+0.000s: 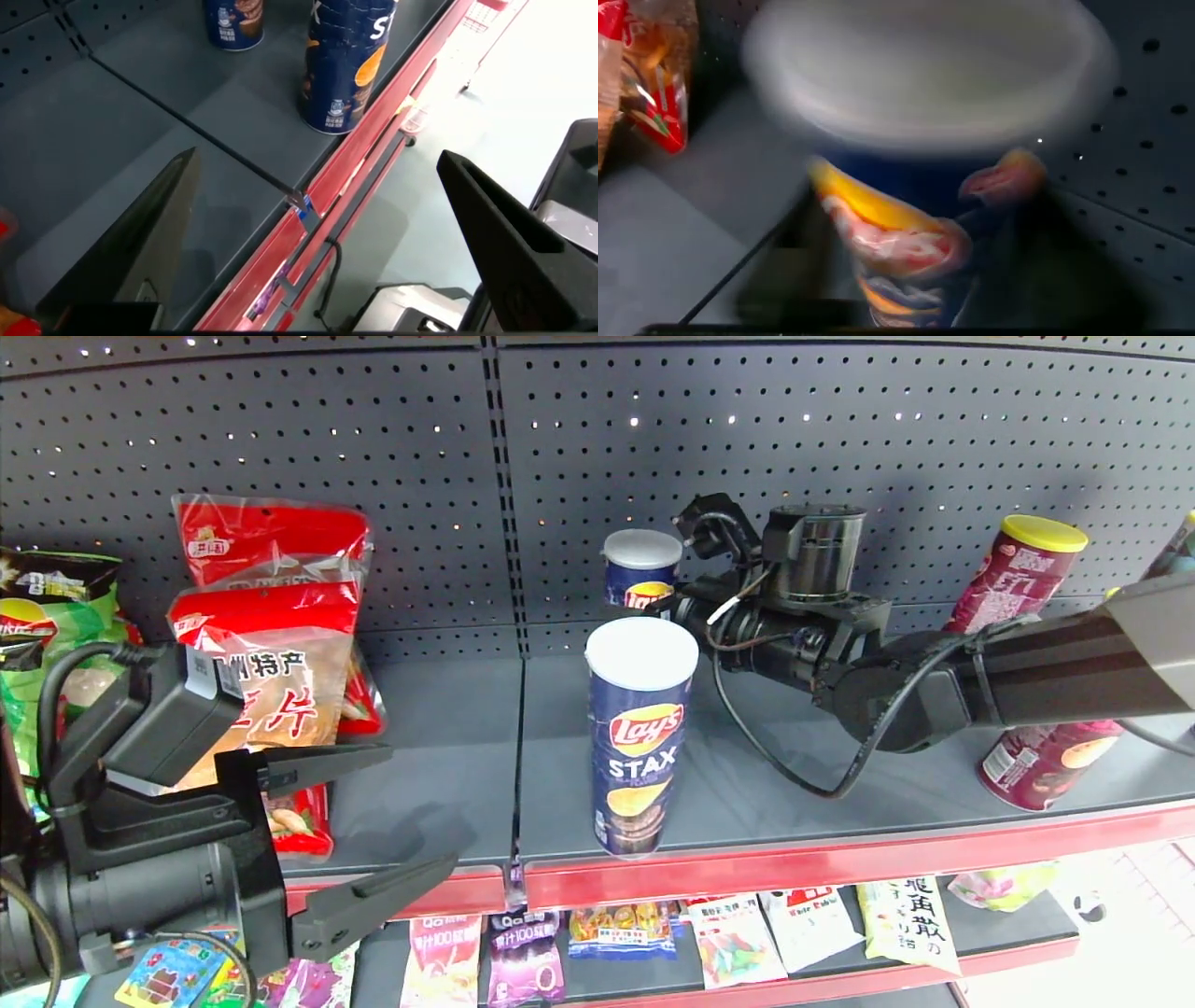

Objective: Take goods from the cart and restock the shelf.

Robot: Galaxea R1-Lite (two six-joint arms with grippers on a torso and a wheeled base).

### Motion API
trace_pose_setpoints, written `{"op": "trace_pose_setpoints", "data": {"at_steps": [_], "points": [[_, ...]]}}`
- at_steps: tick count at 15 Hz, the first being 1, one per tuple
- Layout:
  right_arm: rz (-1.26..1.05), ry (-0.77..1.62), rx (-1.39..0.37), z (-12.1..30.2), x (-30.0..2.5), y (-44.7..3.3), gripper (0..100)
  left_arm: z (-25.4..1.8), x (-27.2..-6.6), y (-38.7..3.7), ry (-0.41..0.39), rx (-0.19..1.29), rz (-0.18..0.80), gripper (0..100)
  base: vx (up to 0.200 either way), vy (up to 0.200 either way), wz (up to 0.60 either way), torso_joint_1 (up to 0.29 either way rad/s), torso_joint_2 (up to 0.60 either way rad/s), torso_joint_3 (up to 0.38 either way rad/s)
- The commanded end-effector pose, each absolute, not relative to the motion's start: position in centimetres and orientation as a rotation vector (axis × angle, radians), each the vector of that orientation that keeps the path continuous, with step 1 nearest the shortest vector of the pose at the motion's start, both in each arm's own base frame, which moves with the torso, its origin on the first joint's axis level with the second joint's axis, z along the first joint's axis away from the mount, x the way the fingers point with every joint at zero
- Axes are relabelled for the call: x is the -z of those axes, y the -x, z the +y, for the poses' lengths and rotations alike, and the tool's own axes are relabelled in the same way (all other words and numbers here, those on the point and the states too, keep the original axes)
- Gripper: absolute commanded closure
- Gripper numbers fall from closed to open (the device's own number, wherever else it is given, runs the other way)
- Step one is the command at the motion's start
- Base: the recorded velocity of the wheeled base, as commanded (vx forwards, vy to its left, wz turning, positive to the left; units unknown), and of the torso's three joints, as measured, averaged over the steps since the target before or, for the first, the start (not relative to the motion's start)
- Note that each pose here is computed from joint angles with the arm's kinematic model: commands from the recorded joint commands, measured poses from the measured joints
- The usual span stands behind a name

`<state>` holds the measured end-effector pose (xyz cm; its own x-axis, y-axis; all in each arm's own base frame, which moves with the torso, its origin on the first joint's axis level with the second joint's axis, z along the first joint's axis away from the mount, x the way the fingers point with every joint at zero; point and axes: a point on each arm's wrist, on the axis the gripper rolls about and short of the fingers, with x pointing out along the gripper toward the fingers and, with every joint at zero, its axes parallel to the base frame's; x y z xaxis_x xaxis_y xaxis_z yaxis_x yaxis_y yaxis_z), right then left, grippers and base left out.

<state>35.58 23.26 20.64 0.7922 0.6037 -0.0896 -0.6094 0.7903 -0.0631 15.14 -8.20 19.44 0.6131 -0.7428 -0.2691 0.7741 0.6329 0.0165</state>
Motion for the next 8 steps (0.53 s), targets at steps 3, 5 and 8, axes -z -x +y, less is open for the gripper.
{"op": "trace_pose_setpoints", "data": {"at_steps": [3,5,8], "points": [[0.070,0.030,-0.638,23.9,-21.4,-34.4,0,-8.2,-19.1,-15.2,-0.136,0.878,0.261,0,0.000,0.000,0.00,0.000,0.00,0.000],[0.089,0.035,-0.629,23.1,-21.4,-33.3,0,-8.2,-19.1,-15.3,-0.136,0.875,0.264,0,0.000,0.000,0.00,0.000,0.00,0.000],[0.126,0.049,-0.564,21.1,-21.2,-31.3,0,-8.4,-18.8,-15.6,-0.142,0.865,0.283,0,0.000,0.000,0.00,0.000,0.00,0.000]]}}
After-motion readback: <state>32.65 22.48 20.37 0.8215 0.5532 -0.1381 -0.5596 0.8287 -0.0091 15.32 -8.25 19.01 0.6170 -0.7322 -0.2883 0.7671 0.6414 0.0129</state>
